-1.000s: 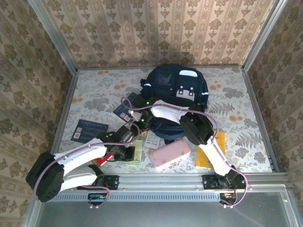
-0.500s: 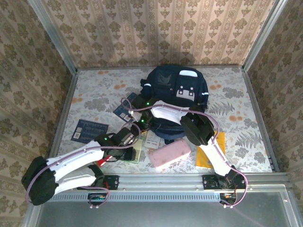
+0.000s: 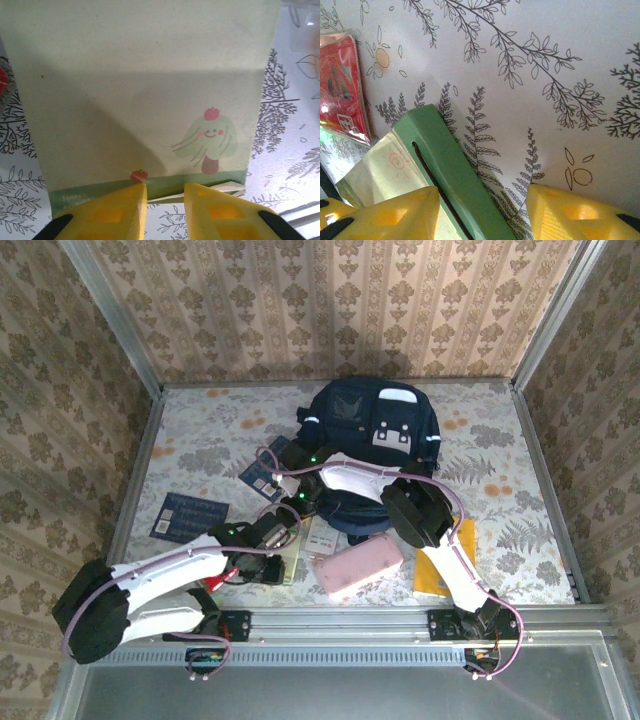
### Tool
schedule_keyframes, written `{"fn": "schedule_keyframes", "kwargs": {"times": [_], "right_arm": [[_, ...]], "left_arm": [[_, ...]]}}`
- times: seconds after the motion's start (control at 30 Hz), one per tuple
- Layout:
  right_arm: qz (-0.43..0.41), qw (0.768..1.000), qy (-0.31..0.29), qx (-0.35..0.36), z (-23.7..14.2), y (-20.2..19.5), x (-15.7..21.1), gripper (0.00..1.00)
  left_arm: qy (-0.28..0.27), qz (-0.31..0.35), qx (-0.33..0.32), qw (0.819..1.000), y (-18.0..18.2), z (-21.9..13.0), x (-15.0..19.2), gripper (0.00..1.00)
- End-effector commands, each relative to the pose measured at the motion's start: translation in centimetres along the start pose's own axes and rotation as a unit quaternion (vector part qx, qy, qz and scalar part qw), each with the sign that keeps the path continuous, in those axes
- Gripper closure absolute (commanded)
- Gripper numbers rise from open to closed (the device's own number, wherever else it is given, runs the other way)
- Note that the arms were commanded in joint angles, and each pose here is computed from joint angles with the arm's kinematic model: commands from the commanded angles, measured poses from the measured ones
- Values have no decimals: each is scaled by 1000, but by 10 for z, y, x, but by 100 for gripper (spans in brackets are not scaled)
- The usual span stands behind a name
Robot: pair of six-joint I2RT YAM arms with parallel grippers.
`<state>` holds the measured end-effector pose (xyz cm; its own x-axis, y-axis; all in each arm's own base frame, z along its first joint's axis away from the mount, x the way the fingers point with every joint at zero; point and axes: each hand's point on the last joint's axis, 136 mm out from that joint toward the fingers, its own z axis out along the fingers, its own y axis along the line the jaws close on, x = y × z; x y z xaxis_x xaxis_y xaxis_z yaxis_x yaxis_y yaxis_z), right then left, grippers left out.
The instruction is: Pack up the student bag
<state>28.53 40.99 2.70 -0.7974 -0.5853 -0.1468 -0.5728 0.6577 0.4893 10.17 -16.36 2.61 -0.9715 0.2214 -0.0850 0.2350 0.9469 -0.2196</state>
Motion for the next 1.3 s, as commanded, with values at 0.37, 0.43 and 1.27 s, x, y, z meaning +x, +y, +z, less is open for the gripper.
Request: {"fn": "schedule_keyframes", "kwargs": {"times": [0.37, 0.43, 1.27], "right_arm": [[16, 991, 83, -104, 1, 27, 41, 48], [18, 989, 90, -117, -1, 32, 45, 48], [73, 949, 70, -299, -17, 67, 74, 59]], "left_arm": [[-16, 8, -42, 999, 24, 29, 19, 95], [-12, 1, -50, 999, 28, 30, 21, 96], [1, 1, -95, 996, 35, 35, 21, 100]]}}
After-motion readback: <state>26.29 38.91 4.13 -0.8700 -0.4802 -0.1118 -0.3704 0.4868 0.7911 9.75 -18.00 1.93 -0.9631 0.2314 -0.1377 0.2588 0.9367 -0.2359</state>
